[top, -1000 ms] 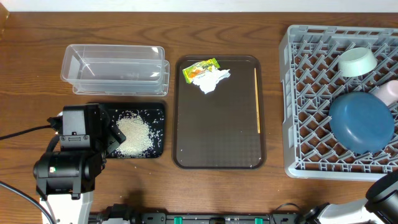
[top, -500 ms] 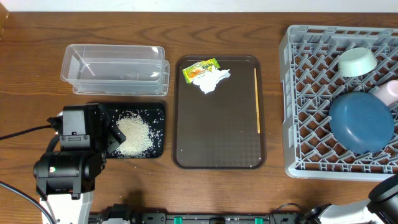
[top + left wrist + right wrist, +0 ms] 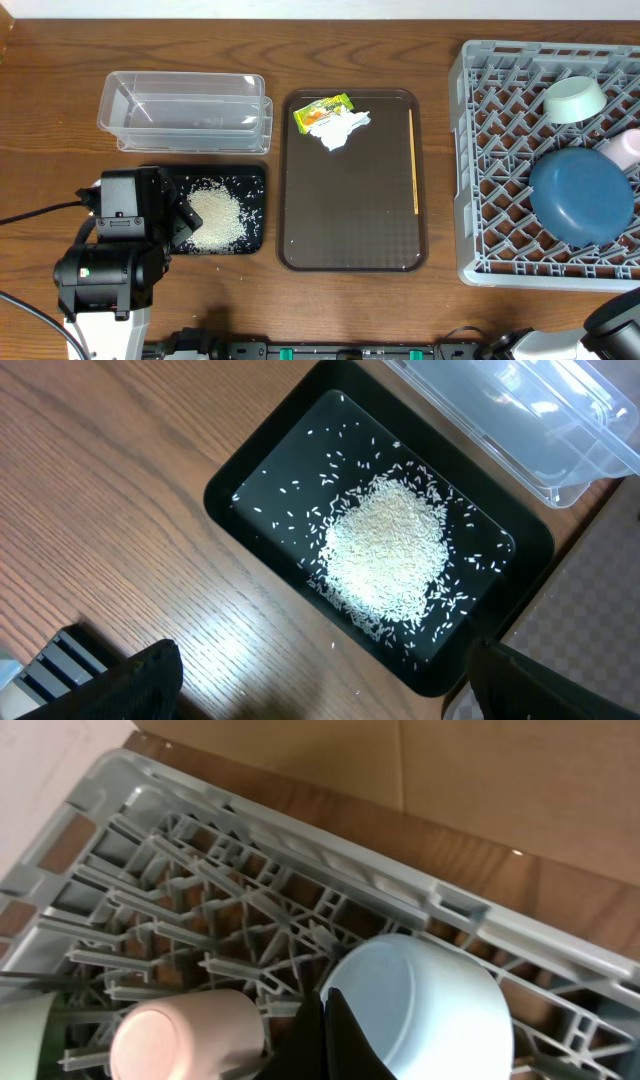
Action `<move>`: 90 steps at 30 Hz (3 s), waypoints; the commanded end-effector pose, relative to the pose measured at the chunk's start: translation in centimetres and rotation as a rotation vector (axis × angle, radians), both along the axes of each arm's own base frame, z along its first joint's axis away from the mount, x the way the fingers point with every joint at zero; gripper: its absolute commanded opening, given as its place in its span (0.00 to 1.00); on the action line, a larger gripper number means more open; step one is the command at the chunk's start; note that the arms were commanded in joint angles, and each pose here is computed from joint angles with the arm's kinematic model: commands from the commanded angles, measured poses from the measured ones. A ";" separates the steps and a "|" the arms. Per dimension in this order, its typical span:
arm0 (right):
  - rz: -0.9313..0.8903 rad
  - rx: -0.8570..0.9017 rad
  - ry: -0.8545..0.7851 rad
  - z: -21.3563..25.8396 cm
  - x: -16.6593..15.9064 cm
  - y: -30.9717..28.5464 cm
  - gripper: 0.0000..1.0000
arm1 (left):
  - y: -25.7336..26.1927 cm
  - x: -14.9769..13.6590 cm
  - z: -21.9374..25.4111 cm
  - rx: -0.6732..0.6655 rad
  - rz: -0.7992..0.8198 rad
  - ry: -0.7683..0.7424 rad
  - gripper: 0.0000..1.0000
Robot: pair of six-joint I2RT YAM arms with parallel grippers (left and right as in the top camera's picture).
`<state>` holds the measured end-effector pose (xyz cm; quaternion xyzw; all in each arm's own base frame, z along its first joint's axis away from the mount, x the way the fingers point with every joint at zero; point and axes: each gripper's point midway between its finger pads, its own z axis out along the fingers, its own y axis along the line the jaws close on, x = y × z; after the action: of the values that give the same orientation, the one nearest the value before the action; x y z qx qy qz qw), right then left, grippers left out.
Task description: Sort waste into correct bins and load items into the dishwasher rack
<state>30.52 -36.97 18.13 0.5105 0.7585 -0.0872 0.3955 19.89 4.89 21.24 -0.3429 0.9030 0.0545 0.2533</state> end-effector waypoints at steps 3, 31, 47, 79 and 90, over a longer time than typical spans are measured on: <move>0.003 0.062 0.080 -4.2 0.3 -0.3 0.01 | 0.3 0.0 0.5 0.012 0.009 -0.009 0.93; 0.595 0.132 -0.647 18.5 6.1 16.0 0.58 | 0.3 0.0 0.5 0.012 0.009 -0.009 0.93; 1.017 -0.029 -0.120 10.8 14.4 42.8 0.71 | 0.3 0.0 0.5 0.012 0.009 -0.009 0.93; 1.124 0.201 0.755 -13.1 8.9 52.5 0.81 | 0.3 0.0 0.5 0.012 0.009 -0.010 0.93; 1.108 0.248 0.748 -17.2 7.7 52.7 0.74 | 0.3 0.0 0.5 0.012 0.009 -0.009 0.93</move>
<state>38.90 15.28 2.15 0.0174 0.9981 0.0379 0.0447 19.89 4.89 21.24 -0.3429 0.9030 0.0545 0.2533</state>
